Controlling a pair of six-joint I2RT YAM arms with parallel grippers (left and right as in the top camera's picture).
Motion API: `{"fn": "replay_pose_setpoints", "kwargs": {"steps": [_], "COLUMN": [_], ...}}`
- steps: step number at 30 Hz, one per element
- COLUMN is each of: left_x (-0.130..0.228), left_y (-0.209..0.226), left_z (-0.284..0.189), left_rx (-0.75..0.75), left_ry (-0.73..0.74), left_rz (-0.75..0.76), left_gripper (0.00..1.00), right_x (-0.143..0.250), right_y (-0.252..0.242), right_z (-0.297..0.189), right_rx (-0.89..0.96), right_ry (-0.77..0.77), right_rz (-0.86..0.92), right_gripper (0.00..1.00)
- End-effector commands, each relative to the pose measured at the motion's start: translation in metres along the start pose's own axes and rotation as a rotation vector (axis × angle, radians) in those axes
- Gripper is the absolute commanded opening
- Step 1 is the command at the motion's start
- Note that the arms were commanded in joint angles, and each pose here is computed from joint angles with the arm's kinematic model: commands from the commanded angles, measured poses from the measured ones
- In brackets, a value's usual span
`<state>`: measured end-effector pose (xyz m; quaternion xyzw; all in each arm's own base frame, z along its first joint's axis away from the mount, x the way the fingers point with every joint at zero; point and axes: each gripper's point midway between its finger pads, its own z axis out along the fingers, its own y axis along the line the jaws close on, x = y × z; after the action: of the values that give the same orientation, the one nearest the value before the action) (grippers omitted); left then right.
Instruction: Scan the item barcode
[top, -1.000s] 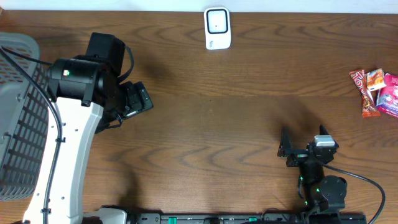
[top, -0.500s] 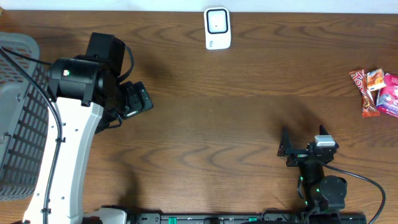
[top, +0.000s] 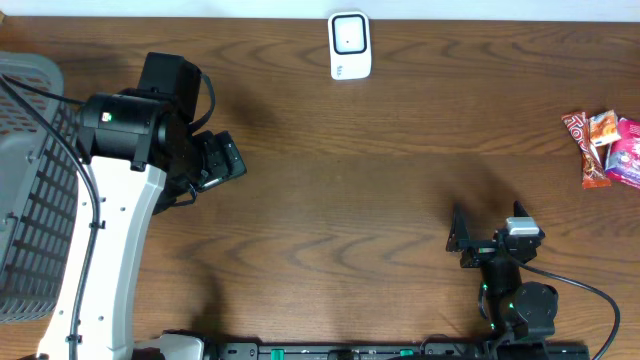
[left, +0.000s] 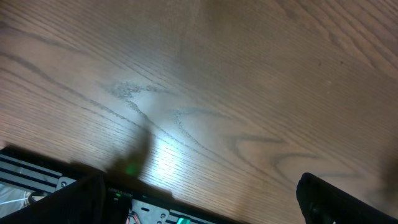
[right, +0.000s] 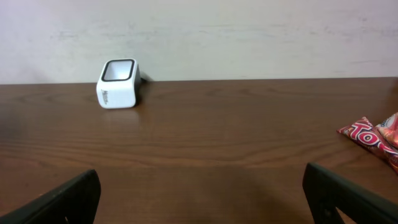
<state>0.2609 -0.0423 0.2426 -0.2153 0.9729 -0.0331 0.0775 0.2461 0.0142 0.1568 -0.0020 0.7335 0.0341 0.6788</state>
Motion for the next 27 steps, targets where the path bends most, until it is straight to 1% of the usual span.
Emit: {"fn": "replay_pose_setpoints", "kwargs": {"steps": [1, 3, 10, 14, 21, 24, 27], "left_x": [-0.002, -0.009, -0.006, 0.006, 0.012, 0.021, 0.027], "left_y": [0.003, 0.014, 0.019, 0.025, 0.023, 0.019, 0.014], "left_z": [0.0, -0.001, -0.002, 0.003, 0.057, 0.08, 0.089], "left_rx": [-0.018, -0.078, -0.09, -0.069, 0.097, 0.201, 0.307], "left_ry": [-0.006, -0.045, -0.054, -0.068, -0.252, -0.348, -0.471], "left_rz": [-0.001, 0.02, 0.019, -0.052, -0.044, 0.048, 0.137], "left_gripper": [0.98, 0.98, 0.98, 0.98, 0.98, 0.98, 0.98], "right_x": [0.0, 0.0, 0.0, 0.0, 0.0, 0.0, 0.0], "right_y": [-0.001, -0.001, -0.001, -0.001, -0.001, -0.001, -0.001], "right_z": [0.0, 0.0, 0.0, 0.0, 0.0, 0.0, 0.0], "right_rx": [0.001, 0.001, 0.001, 0.001, 0.001, 0.001, 0.001], "right_ry": [-0.001, -0.001, -0.001, -0.001, -0.001, -0.001, -0.001], "right_rz": [0.015, 0.015, 0.015, 0.015, 0.015, 0.015, 0.015], "right_gripper": [0.99, 0.99, 0.99, 0.99, 0.99, 0.99, 0.99]}}
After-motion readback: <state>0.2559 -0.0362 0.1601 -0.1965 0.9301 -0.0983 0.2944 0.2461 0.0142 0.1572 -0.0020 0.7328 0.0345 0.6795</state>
